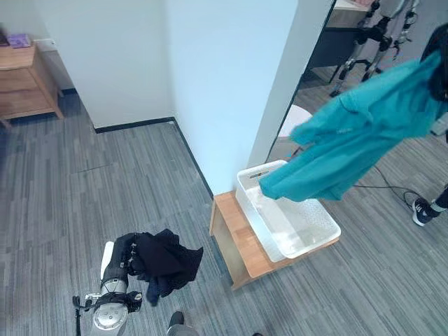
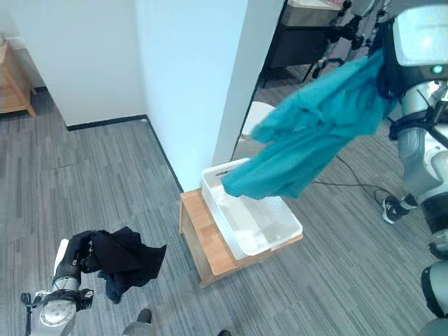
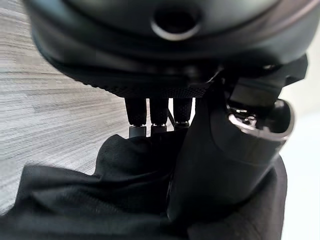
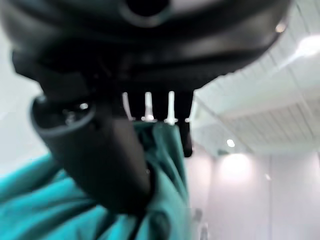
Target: Pick up bed clothes into laundry basket.
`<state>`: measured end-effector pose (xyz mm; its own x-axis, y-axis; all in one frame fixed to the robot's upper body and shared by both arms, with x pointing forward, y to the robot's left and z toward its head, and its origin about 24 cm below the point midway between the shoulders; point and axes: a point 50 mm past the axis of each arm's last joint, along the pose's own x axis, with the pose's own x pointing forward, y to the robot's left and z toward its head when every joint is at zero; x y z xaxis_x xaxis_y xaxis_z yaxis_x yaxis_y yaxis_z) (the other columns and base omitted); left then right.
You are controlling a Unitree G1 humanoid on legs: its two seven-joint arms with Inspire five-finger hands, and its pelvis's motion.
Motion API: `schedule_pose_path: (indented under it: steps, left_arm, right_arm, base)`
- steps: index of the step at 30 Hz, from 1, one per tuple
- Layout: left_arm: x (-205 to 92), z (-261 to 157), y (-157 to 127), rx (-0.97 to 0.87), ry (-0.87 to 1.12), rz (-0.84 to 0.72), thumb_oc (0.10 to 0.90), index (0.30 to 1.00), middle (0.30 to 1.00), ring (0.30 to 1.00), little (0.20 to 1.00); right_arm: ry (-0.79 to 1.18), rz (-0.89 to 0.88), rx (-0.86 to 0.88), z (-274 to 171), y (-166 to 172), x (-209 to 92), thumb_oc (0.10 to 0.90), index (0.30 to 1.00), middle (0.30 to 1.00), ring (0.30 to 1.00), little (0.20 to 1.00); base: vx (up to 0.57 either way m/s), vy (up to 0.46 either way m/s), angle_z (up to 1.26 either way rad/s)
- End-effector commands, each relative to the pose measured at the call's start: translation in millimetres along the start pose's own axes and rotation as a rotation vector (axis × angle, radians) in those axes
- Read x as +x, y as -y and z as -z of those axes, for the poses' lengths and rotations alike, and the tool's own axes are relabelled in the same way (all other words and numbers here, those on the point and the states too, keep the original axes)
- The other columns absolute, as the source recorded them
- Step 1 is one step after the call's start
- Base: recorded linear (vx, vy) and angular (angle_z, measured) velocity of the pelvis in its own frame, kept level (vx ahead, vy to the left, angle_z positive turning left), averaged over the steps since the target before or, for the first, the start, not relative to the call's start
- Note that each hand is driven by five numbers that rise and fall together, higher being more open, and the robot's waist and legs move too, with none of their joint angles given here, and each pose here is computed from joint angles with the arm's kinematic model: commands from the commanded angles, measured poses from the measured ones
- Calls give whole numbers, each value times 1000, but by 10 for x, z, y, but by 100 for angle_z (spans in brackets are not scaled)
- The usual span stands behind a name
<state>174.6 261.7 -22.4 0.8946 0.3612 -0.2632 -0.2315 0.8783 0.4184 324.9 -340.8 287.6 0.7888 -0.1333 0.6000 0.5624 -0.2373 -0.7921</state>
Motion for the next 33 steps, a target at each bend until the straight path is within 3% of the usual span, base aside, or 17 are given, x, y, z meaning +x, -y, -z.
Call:
schedule_pose_path:
  steps: [1, 6, 17, 23, 33]
  left_arm:
    - [134, -584, -33, 7, 314, 19, 400, 300, 300, 300, 300]
    - [123, -573, -5, 6, 312, 37, 400, 300, 300, 300, 300]
    - [157, -577, -20, 51, 316, 35, 400, 300, 300, 300, 300]
    - [159, -625, 41, 42, 334, 61, 400, 300, 300, 300, 300]
    - [181, -695, 104, 50, 358, 68, 400, 300, 300, 300, 300]
  right_arm:
    - [-106, 253, 41, 149, 566, 236, 400, 300, 300, 300, 300]
    - [-109, 216, 117, 73, 394, 188, 400, 300, 300, 300, 300]
    - [-198, 289, 178, 230, 480, 180, 400, 300, 300, 300, 300]
    - [-194, 256, 223, 145, 349, 163, 400, 300, 300, 300, 300]
    - [-50, 123, 323, -529, -154, -33, 400, 300, 300, 300, 300]
  base:
    - [0, 0, 0]
    - [0, 0, 0]
    - [-12, 15, 6]
    - [0, 0, 0]
    - [-8, 19, -6]
